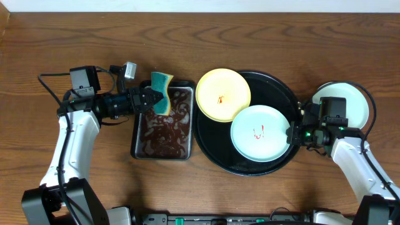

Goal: Clean dirty plates on tray and stack at the side
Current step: 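Lift the green sponge out of the soapy tray with left gripper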

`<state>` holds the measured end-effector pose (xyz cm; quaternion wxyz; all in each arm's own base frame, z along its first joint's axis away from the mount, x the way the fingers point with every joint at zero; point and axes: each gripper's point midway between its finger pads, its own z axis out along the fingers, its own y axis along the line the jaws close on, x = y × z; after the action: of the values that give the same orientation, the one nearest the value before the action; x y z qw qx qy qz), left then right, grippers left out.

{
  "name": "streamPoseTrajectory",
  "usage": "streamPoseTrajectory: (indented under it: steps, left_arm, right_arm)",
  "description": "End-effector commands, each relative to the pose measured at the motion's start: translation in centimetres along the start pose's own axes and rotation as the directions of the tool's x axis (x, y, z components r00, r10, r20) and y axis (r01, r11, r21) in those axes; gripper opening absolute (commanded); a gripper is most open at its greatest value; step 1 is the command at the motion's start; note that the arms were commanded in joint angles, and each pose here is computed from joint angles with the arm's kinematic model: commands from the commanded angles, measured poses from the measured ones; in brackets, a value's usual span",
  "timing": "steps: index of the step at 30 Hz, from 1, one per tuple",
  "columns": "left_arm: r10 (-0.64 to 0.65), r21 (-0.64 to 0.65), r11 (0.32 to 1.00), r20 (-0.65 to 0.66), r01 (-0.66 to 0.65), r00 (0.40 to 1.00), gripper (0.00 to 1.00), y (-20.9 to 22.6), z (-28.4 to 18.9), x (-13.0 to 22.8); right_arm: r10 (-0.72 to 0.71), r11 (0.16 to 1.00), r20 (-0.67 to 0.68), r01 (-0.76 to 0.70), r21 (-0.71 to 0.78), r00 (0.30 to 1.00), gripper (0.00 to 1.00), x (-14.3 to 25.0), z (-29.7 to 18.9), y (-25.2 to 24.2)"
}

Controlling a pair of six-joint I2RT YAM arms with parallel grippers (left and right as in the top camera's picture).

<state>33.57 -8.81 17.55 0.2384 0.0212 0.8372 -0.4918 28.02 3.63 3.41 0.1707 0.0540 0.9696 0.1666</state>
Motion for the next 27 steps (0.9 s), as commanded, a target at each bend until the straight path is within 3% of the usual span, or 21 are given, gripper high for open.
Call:
streamPoseTrajectory:
  steps: [1, 5, 17, 27]
  left_arm:
    - [0.005, 0.037, 0.999, -0.004, -0.004, 1.0, 0.08, -0.1, 0.1, 0.4]
    - [0.023, 0.038, 0.999, -0.003, -0.023, 1.0, 0.07, -0.2, 0.1, 0.4]
    - [0.267, 0.092, 0.957, 0.085, -0.275, 0.96, 0.07, -1.6, -0.1, -1.9]
    - [0.269, 0.12, 0.952, 0.097, -0.28, 0.958, 0.07, -2.1, -0.2, -2.2]
  right_arm:
    - [-0.002, 1.0, -0.01, 0.001, -0.006, 1.0, 0.01, 0.3, 0.3, 0.2]
    - [-0.002, 1.0, -0.01, 0.001, -0.006, 1.0, 0.01, 0.3, 0.3, 0.2]
    - [-0.002, 1.0, -0.008, 0.002, -0.007, 1.0, 0.01, 0.3, 0.3, 0.2]
    - [-0.003, 1.0, -0.007, 0.003, -0.007, 1.0, 0.01, 0.2, 0.3, 0.2]
